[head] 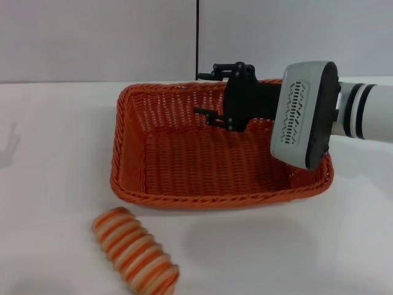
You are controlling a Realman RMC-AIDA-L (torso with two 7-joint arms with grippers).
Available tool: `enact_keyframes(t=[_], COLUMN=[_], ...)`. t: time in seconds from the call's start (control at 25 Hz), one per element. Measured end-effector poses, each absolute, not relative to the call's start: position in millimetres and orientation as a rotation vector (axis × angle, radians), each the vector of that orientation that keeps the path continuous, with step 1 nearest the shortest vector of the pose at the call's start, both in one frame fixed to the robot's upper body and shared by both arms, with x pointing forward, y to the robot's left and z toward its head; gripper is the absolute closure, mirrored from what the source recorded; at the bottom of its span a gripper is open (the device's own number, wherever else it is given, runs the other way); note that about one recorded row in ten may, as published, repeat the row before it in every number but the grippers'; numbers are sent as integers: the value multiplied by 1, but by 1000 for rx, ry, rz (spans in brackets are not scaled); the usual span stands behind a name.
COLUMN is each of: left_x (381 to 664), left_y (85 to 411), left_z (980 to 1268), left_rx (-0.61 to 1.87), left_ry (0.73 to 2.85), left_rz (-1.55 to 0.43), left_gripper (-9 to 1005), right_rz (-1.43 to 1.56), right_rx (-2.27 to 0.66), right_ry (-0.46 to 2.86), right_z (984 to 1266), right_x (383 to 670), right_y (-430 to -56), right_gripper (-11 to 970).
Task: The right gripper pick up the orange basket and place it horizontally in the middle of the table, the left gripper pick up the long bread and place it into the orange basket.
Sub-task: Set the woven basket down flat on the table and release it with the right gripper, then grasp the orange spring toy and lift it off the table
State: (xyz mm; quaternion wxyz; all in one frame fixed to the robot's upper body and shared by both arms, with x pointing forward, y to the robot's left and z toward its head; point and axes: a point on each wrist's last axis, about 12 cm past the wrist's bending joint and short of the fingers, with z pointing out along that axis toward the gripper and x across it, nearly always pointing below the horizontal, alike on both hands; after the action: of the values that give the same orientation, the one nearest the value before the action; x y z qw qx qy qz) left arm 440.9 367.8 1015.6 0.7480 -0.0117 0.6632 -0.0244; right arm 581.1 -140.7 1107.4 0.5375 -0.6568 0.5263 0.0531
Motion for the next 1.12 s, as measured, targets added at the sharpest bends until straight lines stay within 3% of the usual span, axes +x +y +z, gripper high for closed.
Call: enact_keyframes(t=[0.12,0.28,0.64,0.76,1.0,1.12], left_x=[442,442,433,430,429,431], left_y=[368,369,381,397,418,433], left_z=[1016,1017,1022,1033,1050,1069], left_rx=[-25,-24,-73,-48,69,147], left_ry=[1447,1445,1430,1444,1528,1579], left_rz=[-54,-51,-145,-264,-428,-511], left_gripper=[232,232,232,232,231,231], right_rz=[162,199,302,403,488,533], right_rx=[-1492,-1379,-860,-517,-340,-209], right_ry=[1255,1252,1318,1406,1412,1265], right_z=[1114,1126,1154,1139,1109,1081], right_x=[578,571,532,509,490,454], right_y=[-141,-147,-202,-239,-264,-288], right_gripper=[380,384,385,385,385,385])
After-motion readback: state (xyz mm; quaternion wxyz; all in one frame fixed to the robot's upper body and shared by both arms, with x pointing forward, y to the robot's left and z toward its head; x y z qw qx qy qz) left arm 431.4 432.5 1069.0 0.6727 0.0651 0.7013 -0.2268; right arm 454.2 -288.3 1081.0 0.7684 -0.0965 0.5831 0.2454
